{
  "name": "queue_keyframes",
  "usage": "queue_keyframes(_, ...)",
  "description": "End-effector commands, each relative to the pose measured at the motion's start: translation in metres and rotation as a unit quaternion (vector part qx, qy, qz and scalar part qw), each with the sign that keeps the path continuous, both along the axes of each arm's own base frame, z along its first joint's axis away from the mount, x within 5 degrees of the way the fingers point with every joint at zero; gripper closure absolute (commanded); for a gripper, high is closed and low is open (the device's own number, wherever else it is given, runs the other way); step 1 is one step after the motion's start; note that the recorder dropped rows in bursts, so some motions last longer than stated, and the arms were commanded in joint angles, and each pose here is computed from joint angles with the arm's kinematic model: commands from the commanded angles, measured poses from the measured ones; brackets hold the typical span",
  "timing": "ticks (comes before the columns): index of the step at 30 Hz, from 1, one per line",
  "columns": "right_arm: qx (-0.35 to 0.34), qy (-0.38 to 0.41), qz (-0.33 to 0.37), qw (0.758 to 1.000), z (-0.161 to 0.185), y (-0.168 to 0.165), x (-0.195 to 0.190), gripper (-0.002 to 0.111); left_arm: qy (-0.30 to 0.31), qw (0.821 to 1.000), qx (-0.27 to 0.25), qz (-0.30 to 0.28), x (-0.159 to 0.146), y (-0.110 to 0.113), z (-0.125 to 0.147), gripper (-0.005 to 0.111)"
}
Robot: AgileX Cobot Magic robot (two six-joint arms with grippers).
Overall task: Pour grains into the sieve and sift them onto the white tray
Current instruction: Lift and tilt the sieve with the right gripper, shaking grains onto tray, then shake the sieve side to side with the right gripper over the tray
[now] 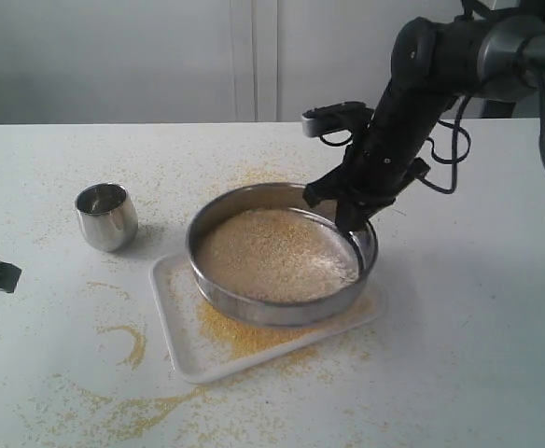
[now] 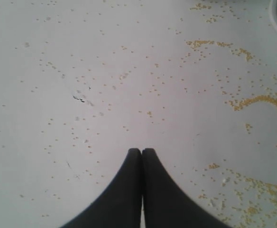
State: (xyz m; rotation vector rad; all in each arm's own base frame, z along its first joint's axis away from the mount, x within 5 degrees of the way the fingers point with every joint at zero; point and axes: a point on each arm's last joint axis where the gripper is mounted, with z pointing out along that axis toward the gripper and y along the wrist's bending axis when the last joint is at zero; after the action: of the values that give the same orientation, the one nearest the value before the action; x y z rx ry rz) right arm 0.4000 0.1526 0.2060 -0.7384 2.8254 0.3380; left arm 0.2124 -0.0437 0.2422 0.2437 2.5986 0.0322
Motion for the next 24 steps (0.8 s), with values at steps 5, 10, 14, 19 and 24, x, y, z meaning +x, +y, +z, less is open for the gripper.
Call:
queue_keyframes(5,0.061,-0.002,-0.143,0.988,0.006,0.001,0.006,0.108,0.002,1.0,0.003,0.001,-0.003,0.002,0.0,0.107)
queue_keyframes(10,-0.017,-0.046,0.025,0.998,0.006,-0.003,0.003,0.108,0.002,1.0,0.003,0.001,-0.003,0.002,0.0,0.107)
queue_keyframes(14,0.036,-0.029,-0.061,0.997,0.008,0.001,0.006,0.108,0.002,1.0,0.003,0.001,-0.003,0.002,0.0,0.107)
queue_keyframes(19,0.052,-0.03,-0.14,0.988,0.011,-0.002,0.01,0.108,0.002,1.0,0.003,0.001,-0.003,0.002,0.0,0.107)
queue_keyframes(24,-0.003,-0.058,0.07,0.996,0.012,0.004,0.001,0.108,0.002,1.0,0.003,0.001,-0.003,0.002,0.0,0.107)
